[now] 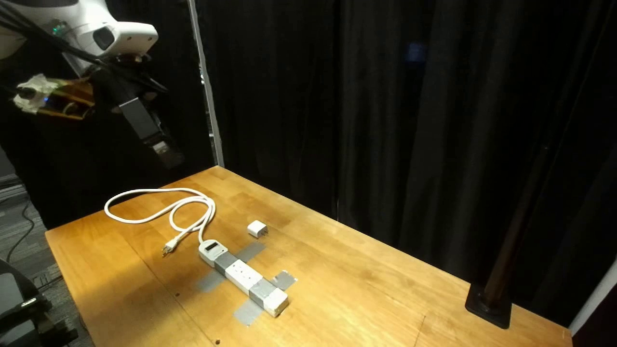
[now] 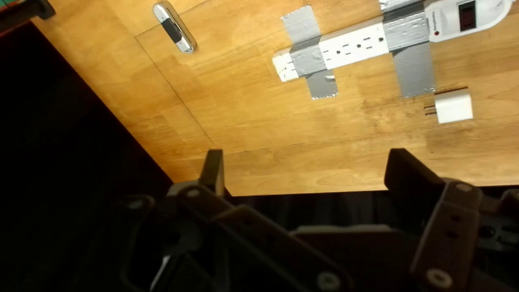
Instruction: Pick up the charger head from the table and put it on the adapter
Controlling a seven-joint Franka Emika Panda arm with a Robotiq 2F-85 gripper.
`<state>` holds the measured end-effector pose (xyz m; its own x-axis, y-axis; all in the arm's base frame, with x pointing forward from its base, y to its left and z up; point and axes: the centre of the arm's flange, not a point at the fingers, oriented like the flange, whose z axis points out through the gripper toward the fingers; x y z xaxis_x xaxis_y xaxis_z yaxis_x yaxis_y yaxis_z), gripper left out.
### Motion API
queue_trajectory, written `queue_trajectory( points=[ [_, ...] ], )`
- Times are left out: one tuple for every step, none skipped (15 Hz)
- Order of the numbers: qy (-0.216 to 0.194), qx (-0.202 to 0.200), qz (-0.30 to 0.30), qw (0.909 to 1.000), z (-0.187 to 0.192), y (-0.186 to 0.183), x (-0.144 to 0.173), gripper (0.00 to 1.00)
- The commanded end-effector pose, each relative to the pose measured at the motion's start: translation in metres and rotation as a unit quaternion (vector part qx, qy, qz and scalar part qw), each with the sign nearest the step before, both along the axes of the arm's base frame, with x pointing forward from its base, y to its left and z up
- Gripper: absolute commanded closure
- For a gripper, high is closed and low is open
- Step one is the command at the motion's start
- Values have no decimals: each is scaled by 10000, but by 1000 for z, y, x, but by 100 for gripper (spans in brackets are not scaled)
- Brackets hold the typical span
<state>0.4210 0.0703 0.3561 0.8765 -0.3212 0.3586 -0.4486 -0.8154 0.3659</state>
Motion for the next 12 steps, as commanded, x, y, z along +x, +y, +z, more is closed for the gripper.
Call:
queue_trajectory(
  points=[
    [131, -227, -480, 9985, -41, 58, 27, 0],
    [643, 215, -380, 9970, -50, 73, 24, 0],
    [188, -153, -265, 9994, -30, 46, -4, 0],
    [396, -70, -240, 9989, -41, 60, -5, 0],
    [541, -1, -228, 9983, -50, 67, -4, 0],
    [633, 57, -247, 9977, -56, 68, 0, 0],
    [683, 104, -283, 9972, -60, 66, 3, 0],
    [707, 132, -316, 9969, -61, 64, 6, 0],
    [712, 145, -337, 9968, -61, 63, 8, 0],
    [709, 148, -344, 9968, -61, 63, 8, 0],
    [709, 147, -341, 9968, -61, 63, 8, 0],
    [528, 214, -540, 9969, -57, 60, 13, 0]
  ],
)
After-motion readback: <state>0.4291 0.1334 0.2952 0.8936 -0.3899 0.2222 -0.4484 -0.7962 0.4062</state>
